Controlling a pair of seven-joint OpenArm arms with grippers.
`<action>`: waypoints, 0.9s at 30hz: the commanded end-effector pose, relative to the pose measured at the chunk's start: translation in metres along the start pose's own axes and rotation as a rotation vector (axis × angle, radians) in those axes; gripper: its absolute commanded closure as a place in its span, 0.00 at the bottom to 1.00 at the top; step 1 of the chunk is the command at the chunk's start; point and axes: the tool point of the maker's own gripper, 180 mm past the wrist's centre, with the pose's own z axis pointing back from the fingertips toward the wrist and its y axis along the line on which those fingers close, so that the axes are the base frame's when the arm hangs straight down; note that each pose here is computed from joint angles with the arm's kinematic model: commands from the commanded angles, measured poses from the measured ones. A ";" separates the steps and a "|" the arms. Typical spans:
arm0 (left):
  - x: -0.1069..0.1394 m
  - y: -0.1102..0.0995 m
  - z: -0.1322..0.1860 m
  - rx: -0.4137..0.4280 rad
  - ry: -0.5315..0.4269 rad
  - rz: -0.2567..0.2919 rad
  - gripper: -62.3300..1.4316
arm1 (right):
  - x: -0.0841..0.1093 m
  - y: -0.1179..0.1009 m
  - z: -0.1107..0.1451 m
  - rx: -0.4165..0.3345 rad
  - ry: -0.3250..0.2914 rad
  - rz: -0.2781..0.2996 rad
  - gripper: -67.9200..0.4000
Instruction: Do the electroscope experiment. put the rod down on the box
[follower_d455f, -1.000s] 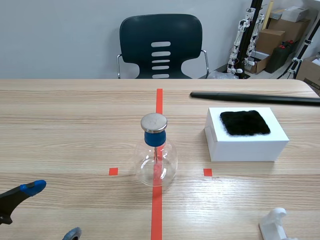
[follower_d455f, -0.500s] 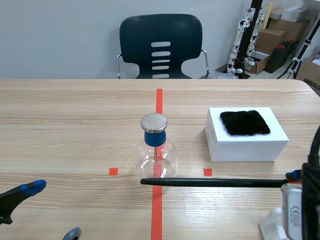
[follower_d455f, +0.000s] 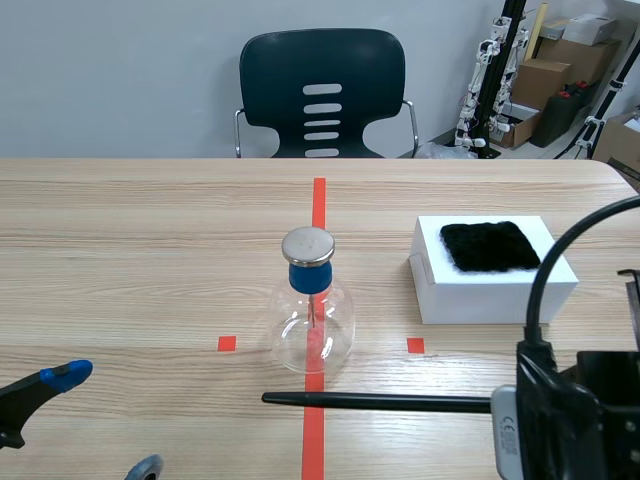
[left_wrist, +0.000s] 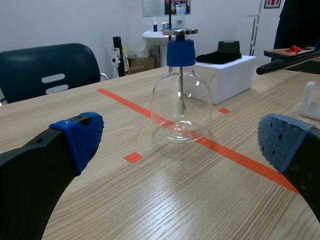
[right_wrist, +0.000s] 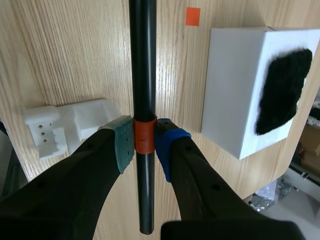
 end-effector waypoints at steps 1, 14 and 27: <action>0.007 0.004 -0.002 0.000 -0.030 -0.012 0.00 | 0.000 -0.007 0.000 -0.002 0.006 0.010 0.98; 0.007 0.004 -0.002 0.000 -0.030 -0.012 0.00 | -0.014 0.010 -0.031 0.080 0.109 -0.042 0.98; 0.007 0.004 -0.002 0.000 -0.030 -0.012 0.00 | -0.004 0.017 -0.047 0.081 0.087 0.025 0.98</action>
